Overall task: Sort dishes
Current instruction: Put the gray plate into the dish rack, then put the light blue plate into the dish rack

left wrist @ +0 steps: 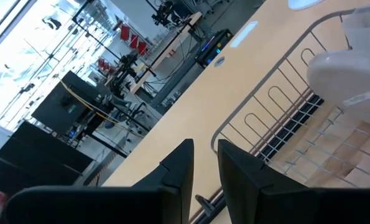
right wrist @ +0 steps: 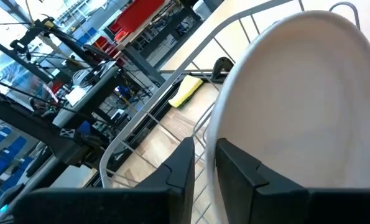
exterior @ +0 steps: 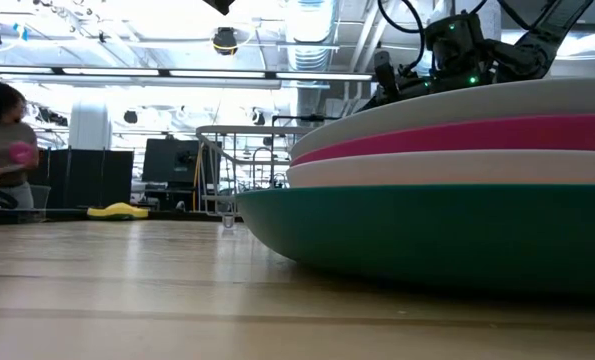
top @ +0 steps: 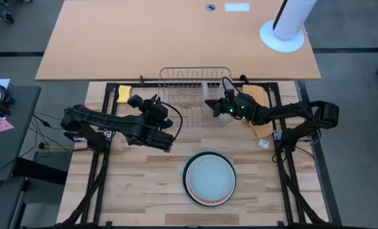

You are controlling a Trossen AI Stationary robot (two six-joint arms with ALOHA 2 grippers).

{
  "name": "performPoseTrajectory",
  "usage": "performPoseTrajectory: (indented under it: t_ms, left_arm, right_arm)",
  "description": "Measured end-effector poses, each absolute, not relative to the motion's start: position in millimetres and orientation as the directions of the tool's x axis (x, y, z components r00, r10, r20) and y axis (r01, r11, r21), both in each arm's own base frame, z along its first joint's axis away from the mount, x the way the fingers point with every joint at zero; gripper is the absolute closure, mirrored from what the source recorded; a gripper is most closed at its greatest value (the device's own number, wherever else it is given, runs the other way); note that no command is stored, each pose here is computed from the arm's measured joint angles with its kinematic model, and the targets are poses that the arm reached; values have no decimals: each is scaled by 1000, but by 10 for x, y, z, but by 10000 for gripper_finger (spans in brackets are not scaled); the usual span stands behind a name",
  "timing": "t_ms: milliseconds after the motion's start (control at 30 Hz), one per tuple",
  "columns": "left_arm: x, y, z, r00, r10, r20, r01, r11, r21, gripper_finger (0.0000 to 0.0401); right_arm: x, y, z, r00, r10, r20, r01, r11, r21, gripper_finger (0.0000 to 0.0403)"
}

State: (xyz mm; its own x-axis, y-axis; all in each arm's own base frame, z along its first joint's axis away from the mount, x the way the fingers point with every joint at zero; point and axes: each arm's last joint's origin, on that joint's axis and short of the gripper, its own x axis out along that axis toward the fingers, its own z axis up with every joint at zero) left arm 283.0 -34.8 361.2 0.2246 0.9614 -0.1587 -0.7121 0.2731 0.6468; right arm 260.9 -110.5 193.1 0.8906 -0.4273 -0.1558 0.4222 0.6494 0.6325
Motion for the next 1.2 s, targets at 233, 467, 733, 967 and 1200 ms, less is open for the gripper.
performPoseTrajectory:
  t_ms: [233,467,733,967,1200]
  left_arm:
    - [2830,-348,3612,225,961,-159,-712,273,647,333]
    - [2831,-350,3606,225,959,-174,-707,283,648,333]
    - [2833,-350,3605,225,958,-177,-711,286,642,333]
    - [2840,-352,3606,227,958,-177,-719,288,633,333]
    - [2869,-386,3596,245,944,-222,-706,331,627,333]
  right_arm:
    - [2593,-1098,1985,894,-428,-132,408,658,632,330]
    - [2493,-1056,2191,899,-430,-83,389,699,601,330]
    - [2289,-964,2425,900,-427,-85,399,730,555,330]
    - [2100,-872,2646,921,-387,-29,345,781,521,330]
    - [1862,-675,2840,949,-315,2,280,848,450,330]
